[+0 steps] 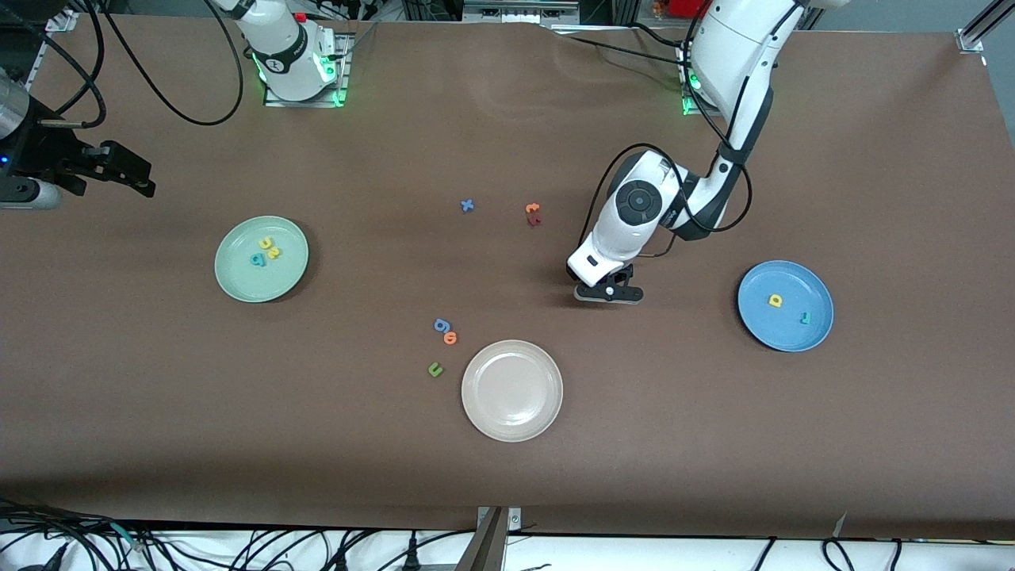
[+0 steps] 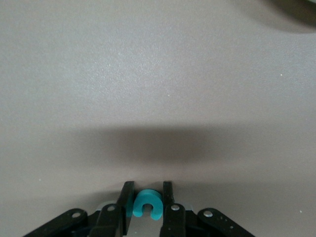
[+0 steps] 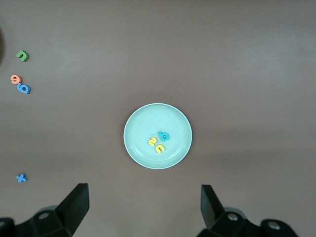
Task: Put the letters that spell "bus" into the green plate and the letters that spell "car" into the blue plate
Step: 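Reach and grasp the teal letter c with the left gripper, then carry the teal c with the left gripper over the blue plate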
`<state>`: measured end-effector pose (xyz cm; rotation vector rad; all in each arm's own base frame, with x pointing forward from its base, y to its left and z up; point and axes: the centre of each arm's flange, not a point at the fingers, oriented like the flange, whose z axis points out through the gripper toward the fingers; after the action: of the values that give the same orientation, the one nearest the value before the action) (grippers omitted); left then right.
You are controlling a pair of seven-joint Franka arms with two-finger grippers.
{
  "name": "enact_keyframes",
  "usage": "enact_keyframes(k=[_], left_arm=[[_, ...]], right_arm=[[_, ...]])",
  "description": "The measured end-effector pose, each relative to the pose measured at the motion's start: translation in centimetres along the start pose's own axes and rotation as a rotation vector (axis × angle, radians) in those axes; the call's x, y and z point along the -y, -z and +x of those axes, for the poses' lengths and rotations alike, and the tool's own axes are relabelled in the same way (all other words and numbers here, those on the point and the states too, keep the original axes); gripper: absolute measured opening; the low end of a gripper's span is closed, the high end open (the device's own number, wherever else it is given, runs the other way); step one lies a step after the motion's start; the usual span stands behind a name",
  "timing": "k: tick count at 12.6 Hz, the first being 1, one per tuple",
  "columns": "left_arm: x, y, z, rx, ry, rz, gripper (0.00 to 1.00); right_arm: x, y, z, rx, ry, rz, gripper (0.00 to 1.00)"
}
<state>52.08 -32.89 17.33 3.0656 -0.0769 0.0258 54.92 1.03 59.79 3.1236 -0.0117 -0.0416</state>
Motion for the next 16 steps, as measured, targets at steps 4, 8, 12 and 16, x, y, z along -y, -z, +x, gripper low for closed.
enact_keyframes(k=[4, 8, 12, 16], left_arm=[[6.9, 1.5, 4.0, -0.038, -0.12, 0.037, 0.28], [15.7, 5.2, 7.4, -0.064, -0.238, 0.078, 0.28], [23.0, 7.8, 8.8, -0.059, -0.355, 0.123, 0.28], [30.8, 9.5, 8.7, -0.005, -0.446, 0.122, 0.28]], right_arm=[[0.0, 0.0, 0.0, 0.0, 0.0, 0.0, 1.0], [0.0, 0.0, 0.0, 0.0, 0.0, 0.0, 1.0], [0.0, 0.0, 0.0, 0.0, 0.0, 0.0, 1.0], [0.0, 0.0, 0.0, 0.0, 0.0, 0.0, 1.0]])
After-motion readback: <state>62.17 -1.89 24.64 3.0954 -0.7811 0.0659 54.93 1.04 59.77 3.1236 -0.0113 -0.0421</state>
